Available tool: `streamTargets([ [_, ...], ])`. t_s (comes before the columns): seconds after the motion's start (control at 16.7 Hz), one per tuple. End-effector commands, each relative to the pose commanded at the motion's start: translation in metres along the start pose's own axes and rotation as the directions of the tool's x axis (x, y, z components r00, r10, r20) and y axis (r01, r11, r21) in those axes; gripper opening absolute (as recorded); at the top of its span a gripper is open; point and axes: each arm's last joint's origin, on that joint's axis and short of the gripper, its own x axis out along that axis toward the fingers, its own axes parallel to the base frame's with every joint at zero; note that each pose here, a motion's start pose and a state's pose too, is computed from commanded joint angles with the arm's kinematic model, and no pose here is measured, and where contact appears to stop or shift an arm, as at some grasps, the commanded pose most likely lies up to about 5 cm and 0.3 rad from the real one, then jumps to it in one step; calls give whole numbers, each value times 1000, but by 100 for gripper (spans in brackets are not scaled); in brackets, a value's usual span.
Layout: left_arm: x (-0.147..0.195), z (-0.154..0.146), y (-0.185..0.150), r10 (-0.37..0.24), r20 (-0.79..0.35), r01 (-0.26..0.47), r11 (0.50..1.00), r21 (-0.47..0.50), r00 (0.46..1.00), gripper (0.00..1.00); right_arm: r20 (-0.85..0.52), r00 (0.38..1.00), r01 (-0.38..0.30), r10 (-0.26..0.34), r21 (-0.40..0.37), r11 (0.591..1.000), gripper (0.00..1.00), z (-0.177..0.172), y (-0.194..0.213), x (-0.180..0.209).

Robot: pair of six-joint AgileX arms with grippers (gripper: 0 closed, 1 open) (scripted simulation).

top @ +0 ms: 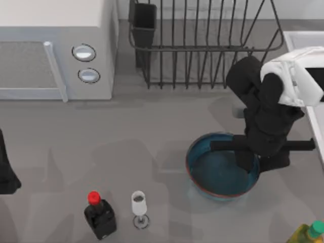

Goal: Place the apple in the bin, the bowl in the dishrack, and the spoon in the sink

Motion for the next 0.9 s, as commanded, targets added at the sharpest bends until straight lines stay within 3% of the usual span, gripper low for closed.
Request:
streamTargets([
  [0.36,0,0,0,0,0,0,1000,0,1000,100,3,1000,-1,1,1,1000,0,2,1,-11],
  [0.9,0,0,0,0,0,0,1000,0,1000,100,1,1000,0,0,1,1000,0,0,0,-100],
])
